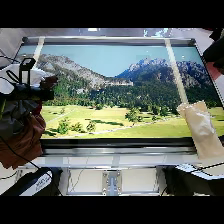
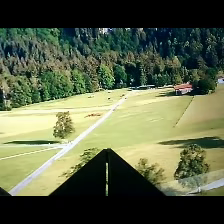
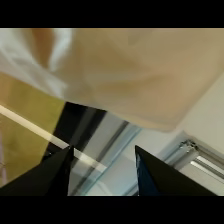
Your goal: Fold the shirts.
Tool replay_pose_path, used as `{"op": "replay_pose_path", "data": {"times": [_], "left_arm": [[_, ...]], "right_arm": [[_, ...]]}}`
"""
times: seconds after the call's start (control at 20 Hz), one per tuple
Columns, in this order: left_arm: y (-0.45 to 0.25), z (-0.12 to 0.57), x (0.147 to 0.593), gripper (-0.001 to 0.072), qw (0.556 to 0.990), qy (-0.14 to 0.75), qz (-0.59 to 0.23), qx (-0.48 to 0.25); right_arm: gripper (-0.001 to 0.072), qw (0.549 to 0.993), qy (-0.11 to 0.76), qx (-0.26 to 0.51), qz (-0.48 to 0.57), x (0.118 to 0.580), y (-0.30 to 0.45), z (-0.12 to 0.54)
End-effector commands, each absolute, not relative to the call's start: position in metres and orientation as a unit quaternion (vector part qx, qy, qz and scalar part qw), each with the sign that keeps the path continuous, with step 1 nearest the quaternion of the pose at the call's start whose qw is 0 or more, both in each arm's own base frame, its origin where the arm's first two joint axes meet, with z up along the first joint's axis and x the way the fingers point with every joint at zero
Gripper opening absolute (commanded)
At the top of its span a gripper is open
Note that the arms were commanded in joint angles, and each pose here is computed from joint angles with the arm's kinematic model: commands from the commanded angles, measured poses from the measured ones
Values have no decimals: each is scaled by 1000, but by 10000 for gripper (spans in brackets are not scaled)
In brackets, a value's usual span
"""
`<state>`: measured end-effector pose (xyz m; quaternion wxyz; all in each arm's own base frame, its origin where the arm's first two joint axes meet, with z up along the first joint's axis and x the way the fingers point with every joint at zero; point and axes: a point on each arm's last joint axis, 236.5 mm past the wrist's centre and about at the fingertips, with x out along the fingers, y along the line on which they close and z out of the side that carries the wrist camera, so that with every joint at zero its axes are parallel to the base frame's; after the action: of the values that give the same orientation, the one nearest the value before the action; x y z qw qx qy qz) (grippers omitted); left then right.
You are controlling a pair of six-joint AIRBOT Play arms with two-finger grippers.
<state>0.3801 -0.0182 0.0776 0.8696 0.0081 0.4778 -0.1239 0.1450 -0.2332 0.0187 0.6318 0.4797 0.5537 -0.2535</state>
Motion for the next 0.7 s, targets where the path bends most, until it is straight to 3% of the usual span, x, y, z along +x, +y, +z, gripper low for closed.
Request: {"op": "replay_pose_path", "data": {"times": [0.0,0.1,0.15,0.2,0.25,0.3,0.35,0.5,0.65], "left_arm": [[-20,78,380,11,870,477,-127,5],[-20,78,380,11,870,477,-127,5],[-20,78,380,11,870,477,-127,5],[-20,78,380,11,870,477,-127,4],[-21,78,380,11,870,477,-128,2],[-23,79,380,11,870,476,-130,-1],[-25,80,381,12,870,474,-132,-5],[-28,80,380,11,869,475,-137,-12],[-28,79,379,12,868,477,-138,-11]], "right_arm": [[437,696,444,529,-197,200,-222,86],[366,771,351,513,-136,252,-209,149],[366,808,324,483,-92,276,-193,174],[366,839,316,442,-35,294,-165,192],[310,856,323,402,24,307,-133,202],[114,863,338,364,88,314,-95,208],[23,861,360,326,148,317,-57,209],[21,844,411,233,255,321,24,196],[12,834,472,130,254,317,50,162]]}}
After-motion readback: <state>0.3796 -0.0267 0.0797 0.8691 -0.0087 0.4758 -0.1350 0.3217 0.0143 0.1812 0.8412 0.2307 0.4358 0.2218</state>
